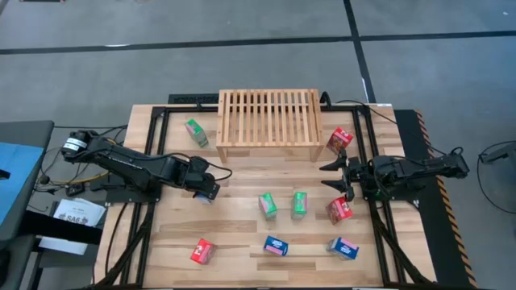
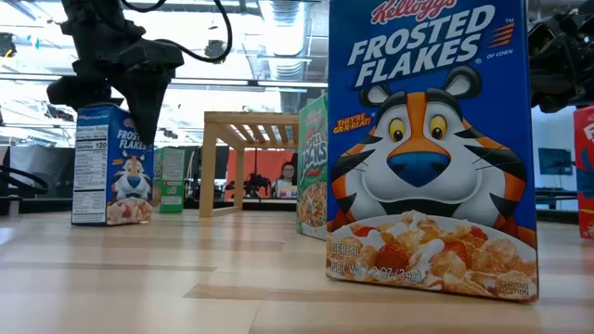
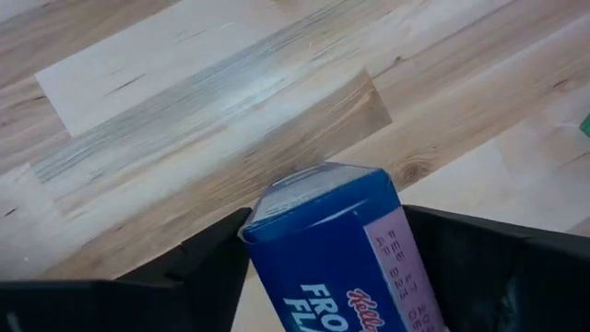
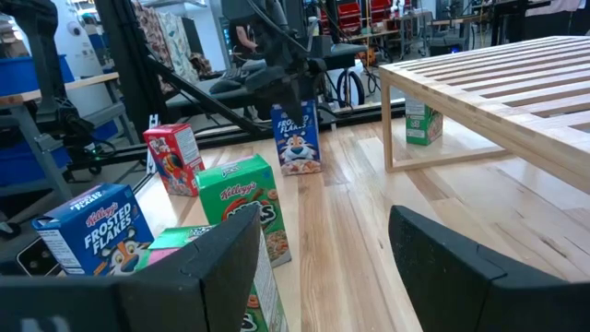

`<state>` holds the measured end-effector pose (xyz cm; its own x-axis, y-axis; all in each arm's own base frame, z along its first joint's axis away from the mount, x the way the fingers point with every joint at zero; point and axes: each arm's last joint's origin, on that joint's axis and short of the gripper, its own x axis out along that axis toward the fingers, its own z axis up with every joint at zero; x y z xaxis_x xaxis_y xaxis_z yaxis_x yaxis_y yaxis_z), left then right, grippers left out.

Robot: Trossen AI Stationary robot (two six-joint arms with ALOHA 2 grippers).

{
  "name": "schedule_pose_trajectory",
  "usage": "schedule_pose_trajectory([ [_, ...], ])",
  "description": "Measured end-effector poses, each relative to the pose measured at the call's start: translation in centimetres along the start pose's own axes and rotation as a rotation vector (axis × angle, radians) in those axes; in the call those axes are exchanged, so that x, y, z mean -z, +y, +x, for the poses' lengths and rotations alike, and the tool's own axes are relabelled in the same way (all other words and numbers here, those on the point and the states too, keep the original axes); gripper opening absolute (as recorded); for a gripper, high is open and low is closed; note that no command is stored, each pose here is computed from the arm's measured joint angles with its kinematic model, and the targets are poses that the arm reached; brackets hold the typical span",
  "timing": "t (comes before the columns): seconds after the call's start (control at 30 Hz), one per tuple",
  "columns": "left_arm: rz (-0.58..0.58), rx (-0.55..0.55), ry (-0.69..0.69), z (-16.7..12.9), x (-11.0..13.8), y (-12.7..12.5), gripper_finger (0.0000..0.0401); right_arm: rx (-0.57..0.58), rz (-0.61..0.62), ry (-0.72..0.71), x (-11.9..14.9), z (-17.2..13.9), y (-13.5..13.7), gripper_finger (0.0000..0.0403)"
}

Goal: Stack cereal on shelf
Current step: Put the top blue cereal box on the shelf

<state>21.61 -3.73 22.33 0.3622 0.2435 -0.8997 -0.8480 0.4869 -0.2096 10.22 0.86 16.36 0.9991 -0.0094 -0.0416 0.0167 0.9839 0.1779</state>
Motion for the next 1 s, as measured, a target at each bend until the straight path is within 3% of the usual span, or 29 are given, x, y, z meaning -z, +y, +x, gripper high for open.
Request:
schedule_pose_trajectory([
  [0.6, 0.044, 0.0, -0.003, 0.0, 0.0, 0.0, 0.0188, 0.0, 0.0, 0.0, 0.0, 0.0, 0.0, 0.0266],
  [1.0, 0.159, 0.037, -0.016, -1.6, -0.8, -0.9, 0.0181, 0.0, 0.0, 0.0, 0.0, 0.0, 0.0, 0.0266],
])
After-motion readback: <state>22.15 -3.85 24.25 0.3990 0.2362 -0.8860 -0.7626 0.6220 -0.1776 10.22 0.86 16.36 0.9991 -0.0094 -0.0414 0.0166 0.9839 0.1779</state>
